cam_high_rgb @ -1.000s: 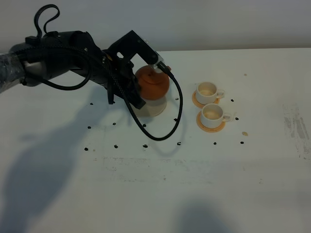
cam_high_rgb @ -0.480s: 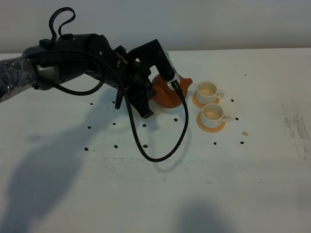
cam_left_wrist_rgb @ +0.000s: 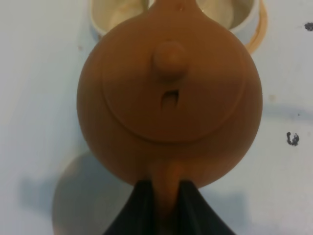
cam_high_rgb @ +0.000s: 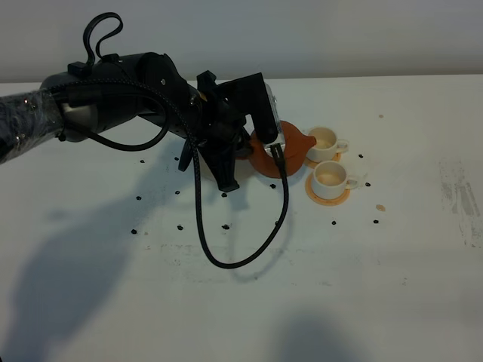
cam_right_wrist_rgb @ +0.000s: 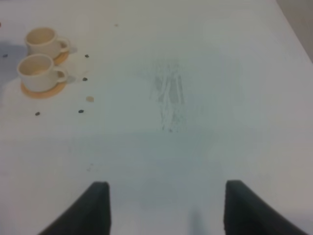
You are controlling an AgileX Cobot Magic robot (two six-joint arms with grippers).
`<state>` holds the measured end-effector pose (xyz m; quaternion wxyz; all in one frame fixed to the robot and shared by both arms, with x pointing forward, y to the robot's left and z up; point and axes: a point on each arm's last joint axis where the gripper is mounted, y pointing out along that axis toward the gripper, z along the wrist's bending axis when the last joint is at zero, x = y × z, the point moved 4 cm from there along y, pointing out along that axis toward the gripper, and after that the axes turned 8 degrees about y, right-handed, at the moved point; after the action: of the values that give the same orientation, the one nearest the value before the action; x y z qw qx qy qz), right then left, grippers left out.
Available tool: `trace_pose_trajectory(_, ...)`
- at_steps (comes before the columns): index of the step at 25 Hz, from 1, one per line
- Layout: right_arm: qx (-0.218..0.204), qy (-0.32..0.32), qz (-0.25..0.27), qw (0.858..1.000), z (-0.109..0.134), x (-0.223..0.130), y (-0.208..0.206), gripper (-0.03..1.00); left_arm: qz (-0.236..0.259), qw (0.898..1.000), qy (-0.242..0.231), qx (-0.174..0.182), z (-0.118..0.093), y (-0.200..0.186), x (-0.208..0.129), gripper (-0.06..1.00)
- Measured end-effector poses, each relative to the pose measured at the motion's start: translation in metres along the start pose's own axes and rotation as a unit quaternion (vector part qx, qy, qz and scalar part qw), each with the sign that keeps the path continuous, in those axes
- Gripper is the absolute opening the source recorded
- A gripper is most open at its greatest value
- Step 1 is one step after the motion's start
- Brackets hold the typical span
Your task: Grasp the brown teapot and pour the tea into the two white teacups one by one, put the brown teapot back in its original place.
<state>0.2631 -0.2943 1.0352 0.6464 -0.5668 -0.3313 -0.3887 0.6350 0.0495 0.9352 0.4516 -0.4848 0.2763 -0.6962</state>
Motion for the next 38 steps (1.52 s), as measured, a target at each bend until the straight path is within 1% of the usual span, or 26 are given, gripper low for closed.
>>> trace_pose_trajectory(4, 0.0, 0.0, 0.0, 1.0, 0.0, 0.0, 0.0, 0.49, 0.0, 1.0, 0.011, 0.0, 0.0, 0.0, 0.0, 0.09)
trace_pose_trajectory(11, 0.0, 0.0, 0.0, 1.0, 0.0, 0.0, 0.0, 0.49, 0.0, 0.999, 0.046, 0.001, 0.0, 0.0, 0.0, 0.09)
trace_pose_trajectory(21, 0.0, 0.0, 0.0, 1.0, 0.0, 0.0, 0.0, 0.49, -0.002, 0.998, 0.064, 0.009, 0.001, 0.002, 0.003, 0.09)
trace_pose_trajectory(26, 0.0, 0.0, 0.0, 1.0, 0.0, 0.0, 0.0, 0.49, 0.0, 0.997, 0.075, 0.007, -0.002, 0.009, 0.006, 0.09)
trace_pose_trajectory(31, 0.0, 0.0, 0.0, 1.0, 0.0, 0.0, 0.0, 0.49, 0.009, 0.995, 0.099, 0.025, 0.001, 0.013, 0.006, 0.09)
trace_pose_trajectory(35, 0.0, 0.0, 0.0, 1.0, 0.0, 0.0, 0.0, 0.49, 0.013, 0.994, 0.105, 0.029, 0.001, 0.018, 0.005, 0.09)
trace_pose_trajectory(38, 0.0, 0.0, 0.0, 1.0, 0.0, 0.0, 0.0, 0.49, 0.015, 0.992, 0.119, 0.035, 0.001, 0.02, 0.007, 0.09)
